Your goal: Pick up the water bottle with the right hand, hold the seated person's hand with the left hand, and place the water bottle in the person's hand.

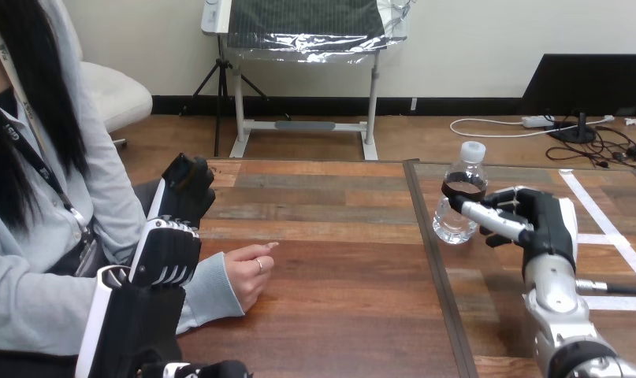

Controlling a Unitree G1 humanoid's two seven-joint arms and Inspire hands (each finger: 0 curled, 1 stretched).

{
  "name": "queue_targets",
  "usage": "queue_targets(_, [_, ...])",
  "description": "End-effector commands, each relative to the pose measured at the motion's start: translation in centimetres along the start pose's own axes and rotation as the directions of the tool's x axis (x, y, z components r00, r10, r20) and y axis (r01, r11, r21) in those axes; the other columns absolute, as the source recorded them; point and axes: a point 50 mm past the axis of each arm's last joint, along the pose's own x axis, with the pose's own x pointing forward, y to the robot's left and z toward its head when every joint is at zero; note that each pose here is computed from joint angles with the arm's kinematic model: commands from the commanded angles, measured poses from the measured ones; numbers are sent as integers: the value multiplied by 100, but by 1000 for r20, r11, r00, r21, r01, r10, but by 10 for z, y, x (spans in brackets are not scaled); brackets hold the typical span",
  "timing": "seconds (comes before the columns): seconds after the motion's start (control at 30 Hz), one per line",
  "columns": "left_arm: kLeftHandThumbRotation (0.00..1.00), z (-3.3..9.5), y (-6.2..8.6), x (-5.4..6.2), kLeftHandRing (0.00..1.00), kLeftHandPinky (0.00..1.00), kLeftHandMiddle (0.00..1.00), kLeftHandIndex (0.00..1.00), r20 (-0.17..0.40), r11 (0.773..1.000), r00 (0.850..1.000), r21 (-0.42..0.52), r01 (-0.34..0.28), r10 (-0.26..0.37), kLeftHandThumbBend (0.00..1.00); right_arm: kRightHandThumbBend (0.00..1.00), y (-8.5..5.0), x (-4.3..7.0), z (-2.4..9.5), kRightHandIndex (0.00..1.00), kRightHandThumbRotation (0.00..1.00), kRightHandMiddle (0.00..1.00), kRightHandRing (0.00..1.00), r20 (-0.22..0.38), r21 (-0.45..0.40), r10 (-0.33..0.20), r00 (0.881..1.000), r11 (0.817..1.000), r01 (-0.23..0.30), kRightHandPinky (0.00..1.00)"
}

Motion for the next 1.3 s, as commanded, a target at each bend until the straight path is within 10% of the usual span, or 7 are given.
queue_targets(0.0, [57, -2, 3, 15, 98, 97, 99, 98, 39, 1000, 999, 12, 18, -19, 100, 74, 0, 3, 23, 30, 0, 36, 35, 137, 5, -8, 990, 1000, 8, 32])
queue_targets(0.8, [59, -9, 10, 18, 98, 93, 99, 98, 16, 999, 1000, 39, 27, -27, 100, 72, -12, -16, 3, 30, 0, 34, 30, 265, 8, -47, 963, 999, 46, 26])
queue_targets(1.27, [60, -11, 11, 19, 98, 90, 99, 98, 16, 999, 1000, 39, 22, -23, 100, 82, -20, -29, 7, 44, 0, 43, 37, 418, -24, -116, 901, 990, 139, 29])
